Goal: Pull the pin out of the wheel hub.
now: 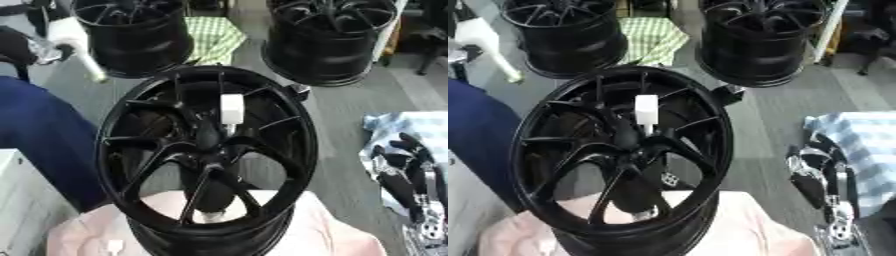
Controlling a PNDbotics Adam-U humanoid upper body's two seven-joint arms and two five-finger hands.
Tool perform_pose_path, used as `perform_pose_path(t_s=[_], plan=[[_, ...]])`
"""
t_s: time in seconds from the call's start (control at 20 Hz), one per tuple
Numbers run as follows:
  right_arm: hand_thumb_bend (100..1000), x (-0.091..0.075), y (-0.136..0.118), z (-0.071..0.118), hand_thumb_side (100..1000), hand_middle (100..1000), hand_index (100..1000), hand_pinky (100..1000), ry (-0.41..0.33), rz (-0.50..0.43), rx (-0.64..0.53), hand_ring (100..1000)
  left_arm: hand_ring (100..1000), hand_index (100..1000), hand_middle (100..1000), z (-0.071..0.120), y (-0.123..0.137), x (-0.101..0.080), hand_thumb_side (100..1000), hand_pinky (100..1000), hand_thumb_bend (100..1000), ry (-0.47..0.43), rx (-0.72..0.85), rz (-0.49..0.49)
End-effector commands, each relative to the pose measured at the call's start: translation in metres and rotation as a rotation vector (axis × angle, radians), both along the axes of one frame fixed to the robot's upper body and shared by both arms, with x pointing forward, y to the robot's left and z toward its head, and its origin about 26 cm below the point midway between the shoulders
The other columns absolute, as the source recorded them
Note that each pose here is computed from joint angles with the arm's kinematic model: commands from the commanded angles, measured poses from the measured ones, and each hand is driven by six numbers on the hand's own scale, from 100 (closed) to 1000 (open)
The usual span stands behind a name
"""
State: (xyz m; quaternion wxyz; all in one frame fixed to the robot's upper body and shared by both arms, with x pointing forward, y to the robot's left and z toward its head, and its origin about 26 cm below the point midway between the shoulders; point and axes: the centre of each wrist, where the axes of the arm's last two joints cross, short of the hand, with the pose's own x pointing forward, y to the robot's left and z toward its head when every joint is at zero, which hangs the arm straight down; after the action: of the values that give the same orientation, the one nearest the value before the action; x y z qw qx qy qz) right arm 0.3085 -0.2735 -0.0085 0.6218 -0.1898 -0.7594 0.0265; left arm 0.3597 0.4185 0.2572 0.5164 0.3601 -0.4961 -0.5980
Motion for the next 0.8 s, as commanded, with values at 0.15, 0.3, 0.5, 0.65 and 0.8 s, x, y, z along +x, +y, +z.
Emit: perform_pose_path(t_s=[0.15, 0.3, 0.5, 0.65, 0.8], plan=[[249, 0.004, -0.005, 0.008, 302, 741, 880, 726, -0.024, -0.006, -0.009, 663, 615, 768, 641, -0.051, 0.052, -0.014, 358, 698, 321, 0.06, -0.034, 0.276], [249, 0.004, -0.005, 0.008, 302, 741, 880, 726, -0.025, -0.006, -0.008, 663, 666, 822, 713, -0.096, 0.072, -0.023, 380, 724, 369, 0.125, -0.035, 0.41], [248, 0.005, -0.005, 0.009, 302, 742, 879, 725, -0.029, -0.014, -0.002, 663, 757, 915, 814, -0.111, 0.08, -0.027, 509, 798, 623, 0.138, -0.035, 0.444], [247, 0.005, -0.004, 0.009, 302, 741, 879, 725, -0.032, -0.02, 0.01, 663, 732, 890, 781, -0.156, 0.094, -0.047, 517, 781, 605, 0.183, -0.16, 0.575], [246, 0.006, -0.001, 0.01, 303, 741, 879, 725, -0.033, -0.011, 0.014, 663, 709, 864, 739, -0.174, 0.085, -0.057, 531, 774, 544, 0.121, -0.311, 0.634]])
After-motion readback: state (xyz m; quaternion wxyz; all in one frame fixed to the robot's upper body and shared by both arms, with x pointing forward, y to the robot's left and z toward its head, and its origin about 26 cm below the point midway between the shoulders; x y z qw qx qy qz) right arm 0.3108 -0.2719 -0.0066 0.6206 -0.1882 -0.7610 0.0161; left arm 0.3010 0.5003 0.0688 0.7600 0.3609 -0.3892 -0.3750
